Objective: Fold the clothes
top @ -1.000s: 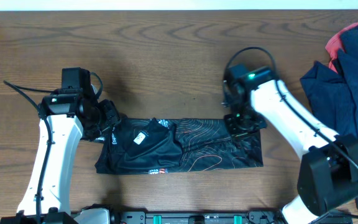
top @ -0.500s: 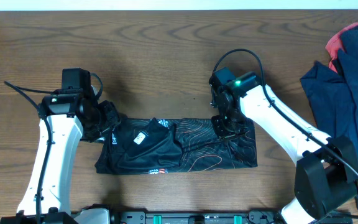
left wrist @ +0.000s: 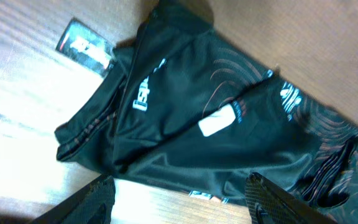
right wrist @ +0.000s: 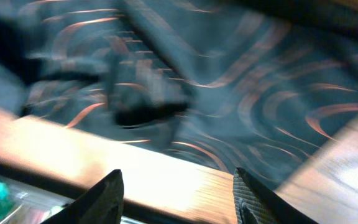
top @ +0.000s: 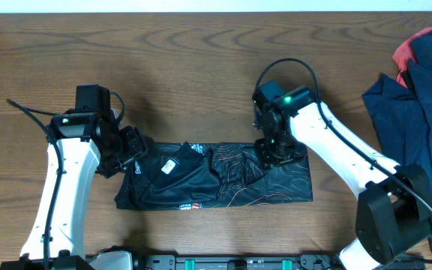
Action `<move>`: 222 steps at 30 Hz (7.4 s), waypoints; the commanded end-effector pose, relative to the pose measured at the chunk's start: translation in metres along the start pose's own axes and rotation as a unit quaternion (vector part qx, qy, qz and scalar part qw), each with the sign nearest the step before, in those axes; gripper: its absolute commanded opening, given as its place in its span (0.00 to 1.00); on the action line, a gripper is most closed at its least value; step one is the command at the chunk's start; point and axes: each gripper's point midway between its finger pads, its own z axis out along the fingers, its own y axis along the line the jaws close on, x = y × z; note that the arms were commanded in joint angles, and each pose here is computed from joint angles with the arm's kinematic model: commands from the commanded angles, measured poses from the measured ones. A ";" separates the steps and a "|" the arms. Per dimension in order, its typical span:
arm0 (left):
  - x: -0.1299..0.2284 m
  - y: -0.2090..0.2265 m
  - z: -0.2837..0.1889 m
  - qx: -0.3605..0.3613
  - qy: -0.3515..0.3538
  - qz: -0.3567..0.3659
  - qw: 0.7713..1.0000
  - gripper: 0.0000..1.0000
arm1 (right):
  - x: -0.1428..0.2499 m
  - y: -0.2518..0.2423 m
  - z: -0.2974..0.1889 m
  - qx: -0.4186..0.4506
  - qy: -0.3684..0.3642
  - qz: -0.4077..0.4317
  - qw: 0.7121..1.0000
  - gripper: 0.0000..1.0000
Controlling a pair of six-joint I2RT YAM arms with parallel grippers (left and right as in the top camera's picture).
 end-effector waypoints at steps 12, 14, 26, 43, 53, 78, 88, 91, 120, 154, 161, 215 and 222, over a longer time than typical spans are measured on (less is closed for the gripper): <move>0.019 0.037 0.069 -0.062 0.051 0.011 0.997 0.88 | -0.008 -0.063 -0.008 0.096 -0.017 0.095 0.991 0.60; 0.021 0.042 0.085 -0.068 0.066 0.008 0.995 0.88 | -0.008 -0.064 -0.008 0.096 -0.015 0.091 0.991 0.60; 0.032 0.047 0.124 -0.072 0.129 0.011 0.989 0.06 | -0.007 -0.064 -0.008 0.096 -0.013 0.088 0.991 0.60; -0.059 0.065 0.050 -0.100 0.032 -0.054 0.993 0.06 | -0.003 -0.090 -0.011 0.091 -0.002 0.133 0.987 0.56; -0.047 0.056 0.050 -0.084 0.055 -0.050 0.994 0.06 | -0.003 -0.095 -0.011 0.090 -0.002 0.142 0.986 0.57; 0.124 -0.177 0.064 0.027 0.030 0.241 0.970 0.06 | -0.001 -0.096 -0.011 0.090 0.001 0.143 0.986 0.61; 0.140 -0.211 0.063 0.086 0.017 0.258 0.962 0.06 | 0.000 -0.096 -0.011 0.090 0.005 0.141 0.986 0.61; 0.147 -0.220 0.061 0.111 0.035 0.259 0.959 0.06 | 0.000 -0.096 -0.011 0.090 0.004 0.141 0.986 0.61; 0.042 -0.122 0.046 0.052 0.009 0.204 0.978 0.47 | -0.017 0.022 0.000 -0.089 -0.027 -0.041 0.995 0.70; 0.082 -0.094 0.127 -0.051 0.139 0.211 0.966 0.47 | 0.072 -0.060 0.051 0.159 0.094 0.140 0.973 0.43; 0.061 -0.097 0.121 -0.043 0.109 0.198 0.973 0.47 | 0.047 -0.045 0.022 0.114 0.027 0.125 0.985 0.40; 0.015 -0.181 0.121 0.109 0.030 0.270 0.956 0.57 | 0.048 0.010 0.026 0.005 0.061 0.073 0.995 0.27; 0.049 -0.182 0.145 0.139 0.122 0.260 0.948 0.58 | 0.043 0.013 0.042 0.001 0.046 0.081 0.996 0.30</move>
